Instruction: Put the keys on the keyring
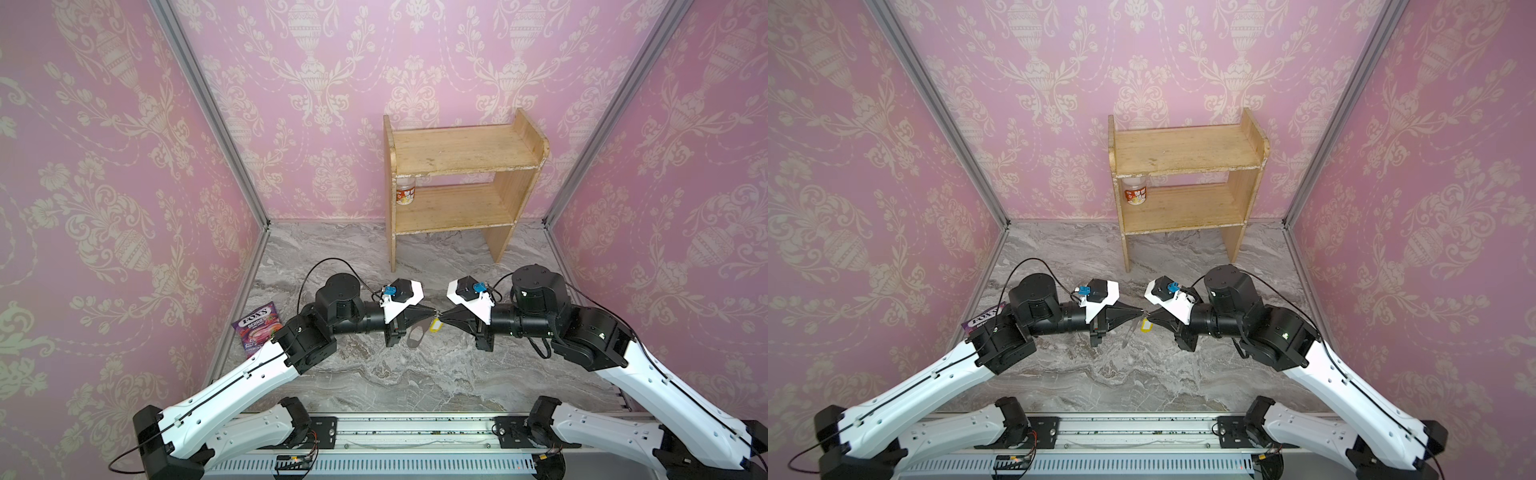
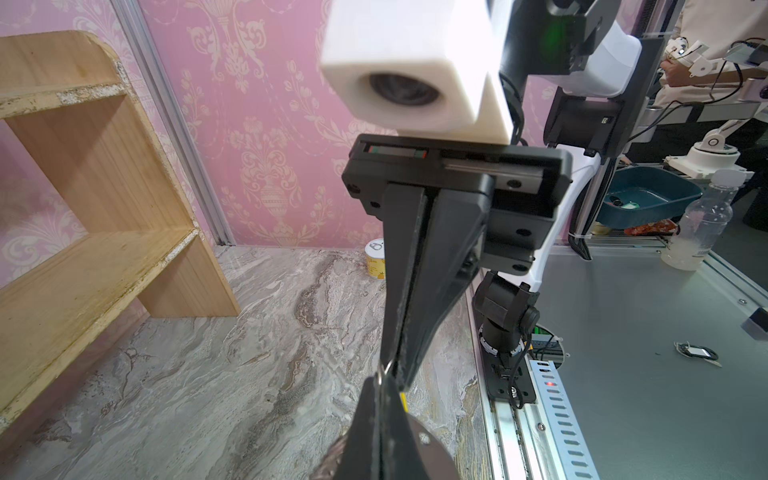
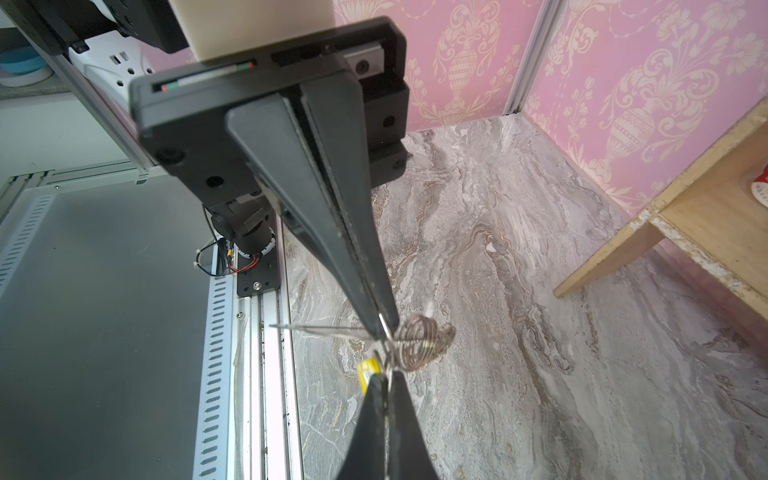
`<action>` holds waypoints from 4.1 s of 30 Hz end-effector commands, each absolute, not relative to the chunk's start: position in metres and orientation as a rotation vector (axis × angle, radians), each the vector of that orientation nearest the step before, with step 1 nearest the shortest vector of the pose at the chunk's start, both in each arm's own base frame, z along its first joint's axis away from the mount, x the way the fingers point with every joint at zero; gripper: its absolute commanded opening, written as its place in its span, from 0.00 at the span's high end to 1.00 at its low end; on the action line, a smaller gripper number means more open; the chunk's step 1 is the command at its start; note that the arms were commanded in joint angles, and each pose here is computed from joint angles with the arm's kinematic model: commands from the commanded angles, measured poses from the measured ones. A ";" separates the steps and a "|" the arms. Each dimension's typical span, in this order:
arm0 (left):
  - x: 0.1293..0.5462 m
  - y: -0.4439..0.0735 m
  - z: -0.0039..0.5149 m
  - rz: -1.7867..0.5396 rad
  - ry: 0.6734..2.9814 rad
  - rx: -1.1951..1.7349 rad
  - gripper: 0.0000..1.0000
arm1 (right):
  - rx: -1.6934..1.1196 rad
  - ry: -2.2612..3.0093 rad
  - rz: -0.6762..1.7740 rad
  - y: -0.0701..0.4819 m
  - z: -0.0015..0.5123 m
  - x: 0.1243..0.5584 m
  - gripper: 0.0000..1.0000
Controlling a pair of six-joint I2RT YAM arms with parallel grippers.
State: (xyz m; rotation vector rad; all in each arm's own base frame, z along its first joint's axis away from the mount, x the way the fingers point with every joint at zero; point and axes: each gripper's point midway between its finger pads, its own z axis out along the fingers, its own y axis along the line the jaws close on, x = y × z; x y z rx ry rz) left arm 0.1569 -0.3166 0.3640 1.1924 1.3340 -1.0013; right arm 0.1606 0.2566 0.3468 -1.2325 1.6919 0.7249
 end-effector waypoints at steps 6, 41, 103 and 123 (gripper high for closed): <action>0.163 -0.316 0.399 -1.059 1.182 1.010 1.00 | -1.179 1.670 0.810 0.260 0.344 0.157 1.00; 0.160 -0.326 0.347 -1.081 1.029 1.007 1.00 | -1.068 1.710 0.697 0.222 0.344 0.162 0.64; 0.159 -0.334 0.345 -1.134 1.229 1.108 0.60 | -1.162 1.774 0.790 0.234 0.327 0.163 1.00; 0.155 -0.338 0.325 -1.099 1.433 1.283 0.67 | -1.246 1.834 0.720 0.240 0.318 0.162 1.00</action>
